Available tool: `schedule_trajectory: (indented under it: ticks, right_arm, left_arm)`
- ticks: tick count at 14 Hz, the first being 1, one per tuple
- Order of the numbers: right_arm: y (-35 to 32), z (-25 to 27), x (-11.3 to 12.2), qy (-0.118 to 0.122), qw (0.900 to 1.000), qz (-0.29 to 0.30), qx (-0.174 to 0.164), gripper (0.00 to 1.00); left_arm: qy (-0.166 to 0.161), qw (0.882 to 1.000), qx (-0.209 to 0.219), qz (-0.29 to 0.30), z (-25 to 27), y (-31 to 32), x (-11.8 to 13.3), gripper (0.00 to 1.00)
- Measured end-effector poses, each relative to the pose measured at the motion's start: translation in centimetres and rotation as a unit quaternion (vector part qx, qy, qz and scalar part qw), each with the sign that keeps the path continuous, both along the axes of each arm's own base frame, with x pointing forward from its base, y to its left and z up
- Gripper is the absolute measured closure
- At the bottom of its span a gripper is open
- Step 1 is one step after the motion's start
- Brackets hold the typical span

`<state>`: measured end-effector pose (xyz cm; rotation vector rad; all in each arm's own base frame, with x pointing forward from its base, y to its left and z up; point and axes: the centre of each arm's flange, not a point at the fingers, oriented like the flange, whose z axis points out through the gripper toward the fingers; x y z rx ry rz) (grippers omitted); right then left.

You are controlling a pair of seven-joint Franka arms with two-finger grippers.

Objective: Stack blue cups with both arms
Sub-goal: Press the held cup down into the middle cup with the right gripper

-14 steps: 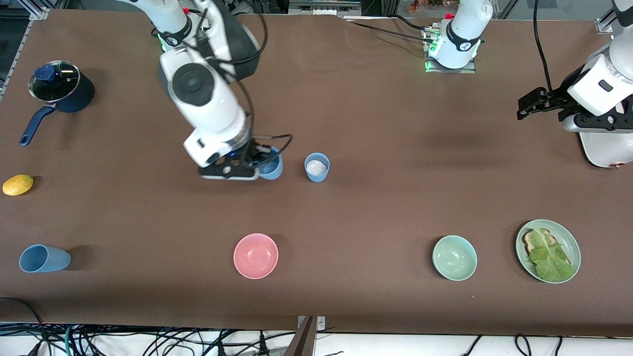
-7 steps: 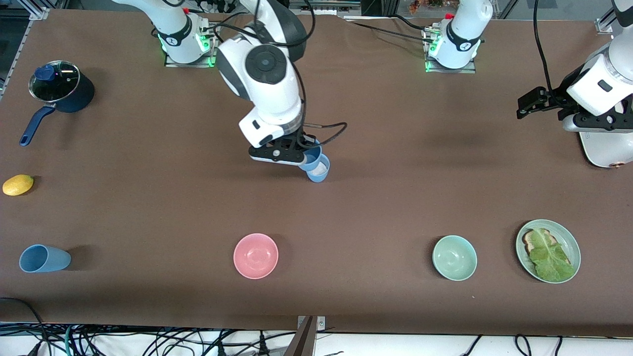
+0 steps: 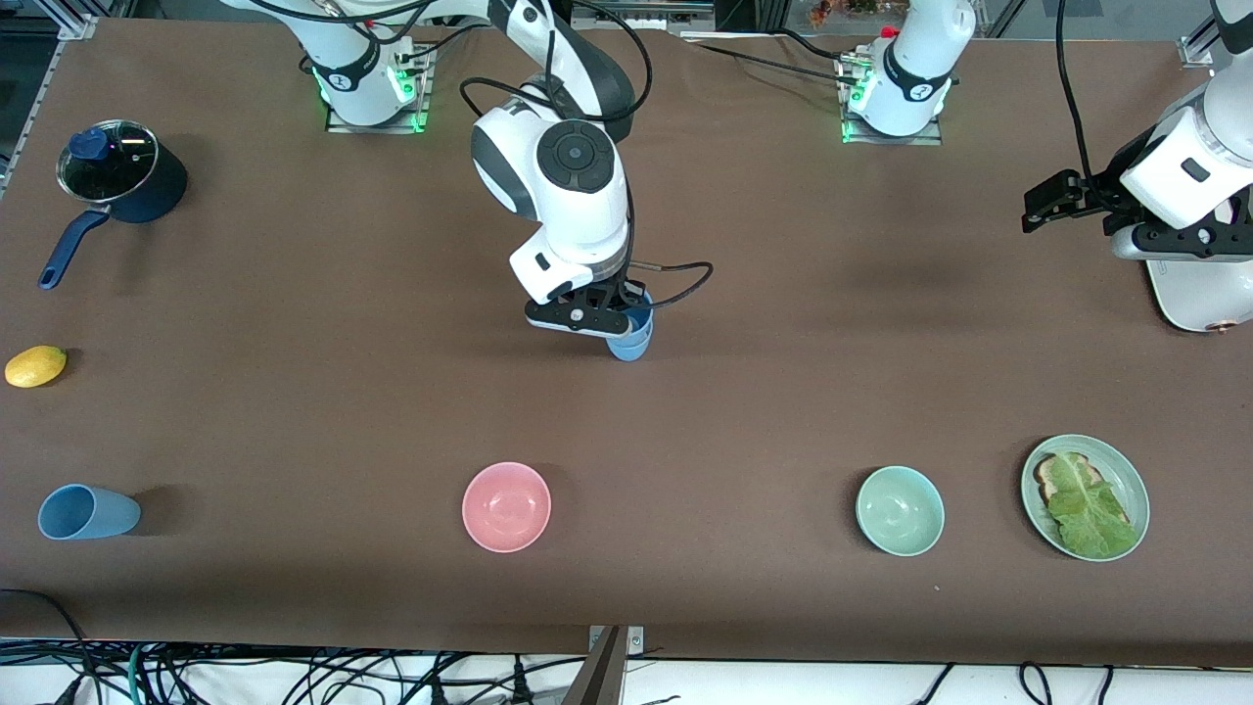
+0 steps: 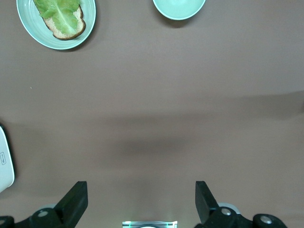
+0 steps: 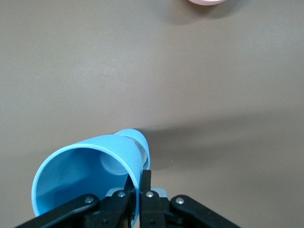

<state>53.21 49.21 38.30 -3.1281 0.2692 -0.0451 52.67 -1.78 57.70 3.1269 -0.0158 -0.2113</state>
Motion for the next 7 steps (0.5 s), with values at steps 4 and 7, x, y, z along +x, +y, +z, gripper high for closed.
schedule_trajectory:
  ticks: [4, 7]
  right_arm:
    - [0.0, -0.6, 0.3, -0.008, 1.000, 0.001, -0.003, 0.96]
    - [-0.1, -1.2, 0.6, -0.011, 1.000, 0.001, -0.006, 0.96]
  left_arm:
    - [0.002, 1.000, 0.000, 0.000, 0.0, 0.0, -0.1, 0.00]
    - [0.003, 1.000, 0.000, 0.002, 0.0, 0.2, -0.1, 0.00]
